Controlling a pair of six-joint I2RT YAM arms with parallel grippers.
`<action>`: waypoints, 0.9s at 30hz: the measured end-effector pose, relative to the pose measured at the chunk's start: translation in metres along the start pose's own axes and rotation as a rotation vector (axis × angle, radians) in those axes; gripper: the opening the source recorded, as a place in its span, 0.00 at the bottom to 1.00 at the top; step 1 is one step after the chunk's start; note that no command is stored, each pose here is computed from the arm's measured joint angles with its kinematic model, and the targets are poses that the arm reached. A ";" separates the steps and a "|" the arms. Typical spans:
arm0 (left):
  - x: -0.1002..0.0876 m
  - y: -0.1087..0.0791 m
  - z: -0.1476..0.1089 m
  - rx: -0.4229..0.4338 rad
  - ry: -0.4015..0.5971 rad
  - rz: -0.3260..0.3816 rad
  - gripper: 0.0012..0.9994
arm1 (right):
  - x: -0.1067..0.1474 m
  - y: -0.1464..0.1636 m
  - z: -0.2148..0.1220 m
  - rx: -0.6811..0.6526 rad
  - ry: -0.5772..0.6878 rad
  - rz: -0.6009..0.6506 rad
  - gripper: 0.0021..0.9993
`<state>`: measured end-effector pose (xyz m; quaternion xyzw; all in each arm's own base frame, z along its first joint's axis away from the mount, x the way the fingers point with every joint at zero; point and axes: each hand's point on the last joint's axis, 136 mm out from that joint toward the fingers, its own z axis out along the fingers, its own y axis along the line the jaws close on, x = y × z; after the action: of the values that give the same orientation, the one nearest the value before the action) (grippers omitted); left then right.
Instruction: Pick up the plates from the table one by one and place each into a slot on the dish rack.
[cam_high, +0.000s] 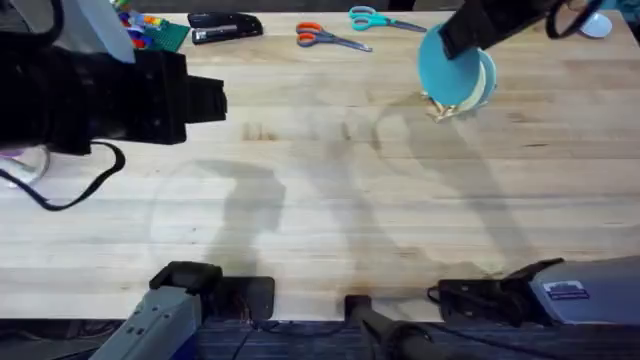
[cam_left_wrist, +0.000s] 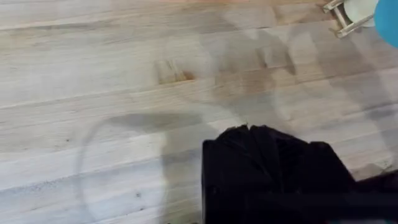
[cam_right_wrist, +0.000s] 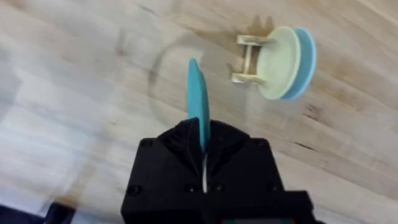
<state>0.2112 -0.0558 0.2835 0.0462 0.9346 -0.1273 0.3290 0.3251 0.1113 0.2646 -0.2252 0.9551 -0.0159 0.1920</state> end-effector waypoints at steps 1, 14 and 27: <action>0.000 0.000 0.000 0.000 0.001 0.000 0.04 | 0.003 -0.005 0.002 0.007 -0.007 0.015 0.03; 0.000 0.003 0.016 -0.004 0.060 -0.013 0.04 | 0.015 -0.075 0.007 0.031 -0.107 0.149 0.03; -0.004 0.007 0.032 -0.010 0.101 -0.030 1.00 | 0.014 -0.073 0.007 -0.012 -0.126 0.005 0.03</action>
<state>0.2351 -0.0575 0.2606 0.0372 0.9512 -0.1251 0.2797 0.3473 0.0396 0.2619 -0.2245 0.9417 0.0044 0.2506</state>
